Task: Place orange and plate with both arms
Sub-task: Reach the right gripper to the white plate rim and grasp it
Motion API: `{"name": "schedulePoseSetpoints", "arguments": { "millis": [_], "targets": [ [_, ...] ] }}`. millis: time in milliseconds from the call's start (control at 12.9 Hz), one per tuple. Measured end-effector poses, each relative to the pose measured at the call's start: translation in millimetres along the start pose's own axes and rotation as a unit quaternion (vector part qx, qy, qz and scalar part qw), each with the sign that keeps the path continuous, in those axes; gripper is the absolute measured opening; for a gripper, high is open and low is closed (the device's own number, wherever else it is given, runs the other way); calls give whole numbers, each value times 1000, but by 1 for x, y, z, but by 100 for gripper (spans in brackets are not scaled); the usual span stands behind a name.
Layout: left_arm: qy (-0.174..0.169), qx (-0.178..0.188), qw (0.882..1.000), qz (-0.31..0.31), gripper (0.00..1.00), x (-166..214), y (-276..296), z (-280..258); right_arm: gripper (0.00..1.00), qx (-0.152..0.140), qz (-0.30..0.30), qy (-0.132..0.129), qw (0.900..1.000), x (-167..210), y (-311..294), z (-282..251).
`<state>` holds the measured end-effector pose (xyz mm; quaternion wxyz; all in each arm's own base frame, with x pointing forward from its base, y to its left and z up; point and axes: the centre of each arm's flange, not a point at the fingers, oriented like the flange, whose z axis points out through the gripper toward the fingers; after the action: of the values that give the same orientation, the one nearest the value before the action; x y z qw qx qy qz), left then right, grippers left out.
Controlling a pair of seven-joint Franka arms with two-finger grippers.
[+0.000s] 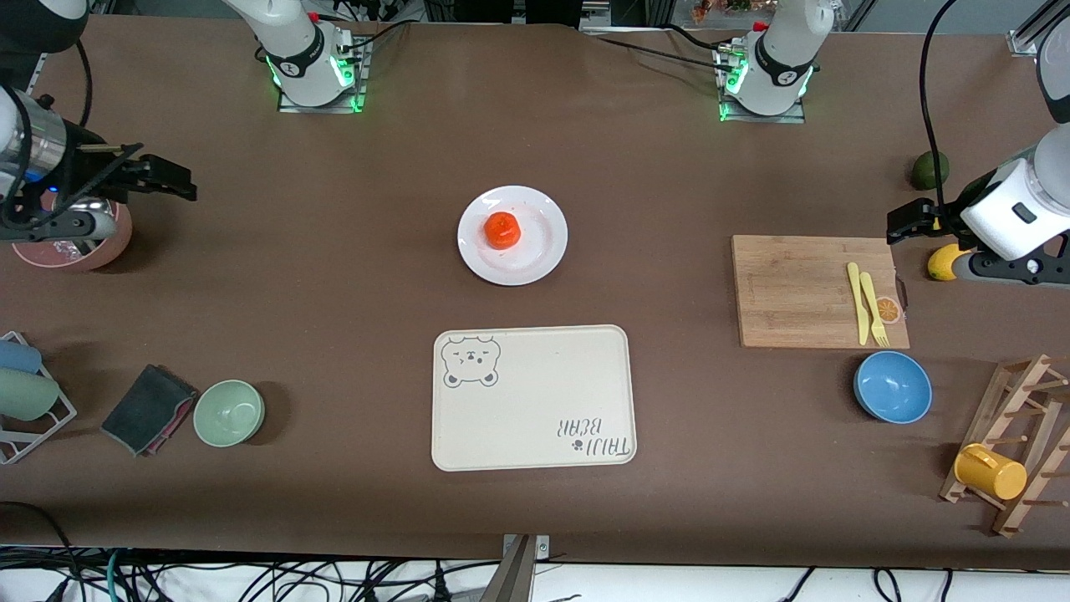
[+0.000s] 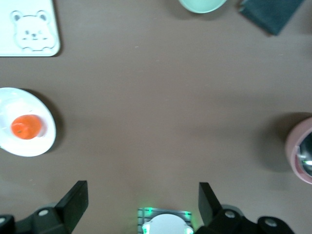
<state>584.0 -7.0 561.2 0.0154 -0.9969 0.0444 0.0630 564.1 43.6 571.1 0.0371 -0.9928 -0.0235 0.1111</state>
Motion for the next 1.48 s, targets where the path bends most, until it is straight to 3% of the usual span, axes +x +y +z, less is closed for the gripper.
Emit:
{"name": "schedulePoseSetpoints", "arguments": {
  "millis": [466, 621, 854, 1243, 1476],
  "targets": [
    [24, -1, 1000, 3, 100, -26, 7, -2, 100, 98, -19, -29, 995, 37, -39, 49],
    [29, -1, 1000, 3, 100, -28, 7, -3, 100, 154, -12, -36, 987, 55, -51, 77],
    [38, 0, 999, 2, 100, -32, 7, -8, 100, 209, 5, -42, 977, 65, -79, 148],
    [49, 0, 999, -3, 100, -30, 1, -9, 100, 292, -2, -15, 956, 45, -128, 262],
    [50, 0, 999, -5, 100, -30, -1, -8, 100, 355, -18, 4, 935, 17, -135, 324]
  ]
}}
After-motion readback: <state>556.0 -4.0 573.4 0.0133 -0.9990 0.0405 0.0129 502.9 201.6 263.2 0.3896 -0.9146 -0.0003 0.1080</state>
